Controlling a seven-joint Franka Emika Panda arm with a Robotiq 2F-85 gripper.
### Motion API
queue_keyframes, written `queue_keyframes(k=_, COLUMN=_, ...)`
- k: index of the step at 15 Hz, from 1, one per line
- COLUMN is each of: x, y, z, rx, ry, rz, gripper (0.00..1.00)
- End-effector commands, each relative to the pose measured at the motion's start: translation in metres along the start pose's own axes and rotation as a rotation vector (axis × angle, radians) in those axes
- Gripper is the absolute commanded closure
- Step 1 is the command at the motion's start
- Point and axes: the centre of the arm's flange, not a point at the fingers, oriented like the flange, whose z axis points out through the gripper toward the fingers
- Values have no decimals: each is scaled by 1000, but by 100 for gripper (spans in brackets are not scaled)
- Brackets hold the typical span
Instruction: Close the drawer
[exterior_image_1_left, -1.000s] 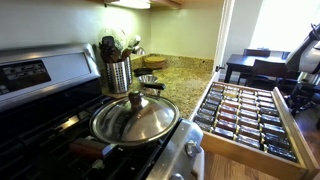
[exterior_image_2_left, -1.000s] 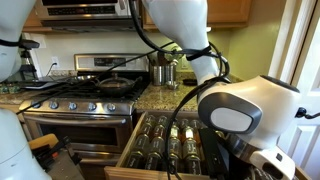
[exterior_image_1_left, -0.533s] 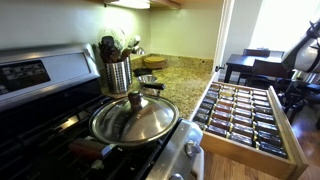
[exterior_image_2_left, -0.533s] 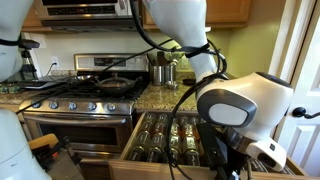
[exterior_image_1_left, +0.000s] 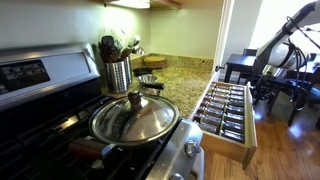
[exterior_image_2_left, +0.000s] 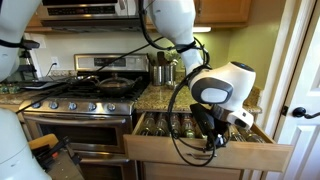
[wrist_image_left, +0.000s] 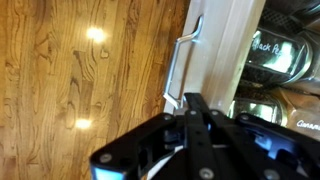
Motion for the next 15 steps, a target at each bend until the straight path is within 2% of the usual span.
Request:
queue_keyframes(k=1, x=28, y=-74, z=2, rx=47, ry=18, rz=-12, gripper=98)
queue_keyframes(k=4, x=41, y=-122, z=5, rx=71, ry=8, rz=-14, gripper=98)
queue_keyframes(k=7, x=47, y=-143, z=1, rx=88, ry=6, rz=-19, gripper=98)
queue_keyframes(k=10, x=50, y=-132, z=-6, rx=86, ry=18, rz=-28, gripper=98)
queue_keyframes(k=15, x=43, y=-87, z=-16, rx=76, ry=20, rz=-10, gripper=98)
